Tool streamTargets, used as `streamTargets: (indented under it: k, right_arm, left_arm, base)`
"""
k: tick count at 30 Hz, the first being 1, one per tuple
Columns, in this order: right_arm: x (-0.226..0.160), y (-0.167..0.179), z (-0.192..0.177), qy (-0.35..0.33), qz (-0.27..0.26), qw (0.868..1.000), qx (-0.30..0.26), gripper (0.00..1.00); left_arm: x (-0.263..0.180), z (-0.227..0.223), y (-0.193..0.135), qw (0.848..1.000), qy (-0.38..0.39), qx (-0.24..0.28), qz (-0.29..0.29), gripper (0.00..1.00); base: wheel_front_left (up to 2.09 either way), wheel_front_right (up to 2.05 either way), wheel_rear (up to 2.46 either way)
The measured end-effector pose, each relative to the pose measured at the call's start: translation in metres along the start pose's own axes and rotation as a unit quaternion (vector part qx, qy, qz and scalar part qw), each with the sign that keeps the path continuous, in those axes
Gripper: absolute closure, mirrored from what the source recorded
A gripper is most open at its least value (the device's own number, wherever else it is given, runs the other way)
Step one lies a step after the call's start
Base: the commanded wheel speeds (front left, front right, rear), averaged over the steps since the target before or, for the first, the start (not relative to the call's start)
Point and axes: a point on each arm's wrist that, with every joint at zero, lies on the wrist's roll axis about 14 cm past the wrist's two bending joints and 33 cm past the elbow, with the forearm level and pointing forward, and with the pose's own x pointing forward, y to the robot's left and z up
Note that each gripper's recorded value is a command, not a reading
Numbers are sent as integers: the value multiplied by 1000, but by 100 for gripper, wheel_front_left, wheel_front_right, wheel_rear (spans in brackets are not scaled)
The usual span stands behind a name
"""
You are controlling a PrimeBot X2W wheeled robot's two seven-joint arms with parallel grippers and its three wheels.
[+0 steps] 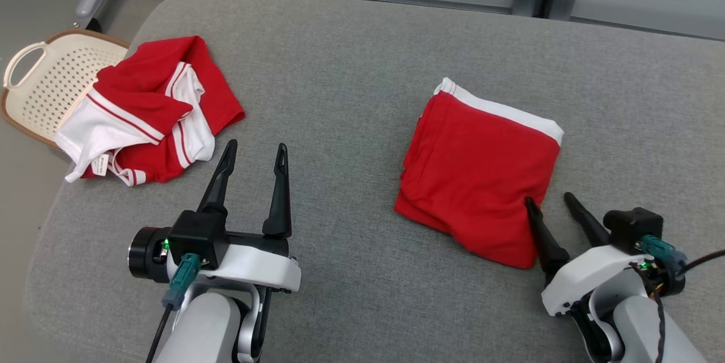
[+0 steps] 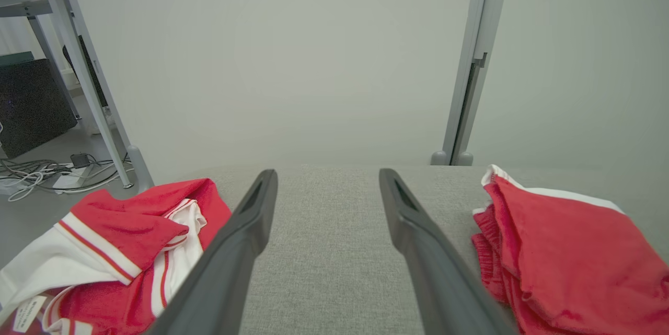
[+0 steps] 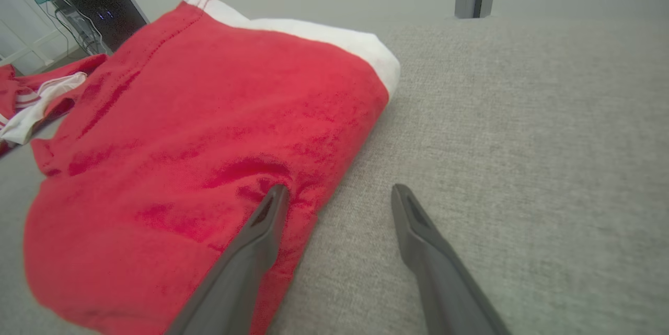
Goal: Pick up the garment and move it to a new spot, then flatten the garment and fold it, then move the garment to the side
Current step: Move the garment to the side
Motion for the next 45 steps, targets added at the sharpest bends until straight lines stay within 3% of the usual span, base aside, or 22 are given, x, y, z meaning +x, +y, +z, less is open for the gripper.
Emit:
streamTargets:
  k: [3,4,5,6,8,16,21,29,36,45]
  right_arm:
    - [10,7,-10,17,10,1000,7,0]
    - [13,9,-13,21,14,1000,11,5]
    - [16,11,-15,25,17,999,13,40]
    - [18,11,-16,27,18,999,15,55]
    - [20,12,-15,24,21,999,14,100]
    - [4,12,-12,8,27,1000,5,100]
    - [-24,-10,-17,4,2,1000,3,100]
    - [-93,-75,-30,14,-91,996,-8,100]
    - [-152,-160,-22,36,-194,979,-51,100]
    - [-163,-270,23,66,-273,950,-138,100]
  left_arm:
    - [0,0,5,1000,0,2,8,0]
    - [0,0,6,1000,1,3,11,0]
    - [0,0,7,1000,0,4,13,0]
    - [0,0,7,1000,-1,3,14,0]
    - [2,1,5,1000,-2,3,11,0]
    - [15,2,-23,1000,-12,3,-27,0]
    - [29,4,-59,996,-25,4,-82,0]
    - [43,6,-140,980,-43,-13,-195,0]
    - [50,6,-215,954,-49,-26,-295,0]
    - [75,-22,-258,937,-41,-28,-347,0]
  base:
    - [0,0,0]
    - [0,0,0]
    - [0,0,0]
    - [0,0,0]
    - [0,0,0]
    - [0,0,0]
    - [0,0,0]
    - [0,0,0]
    - [0,0,0]
    - [0,0,0]
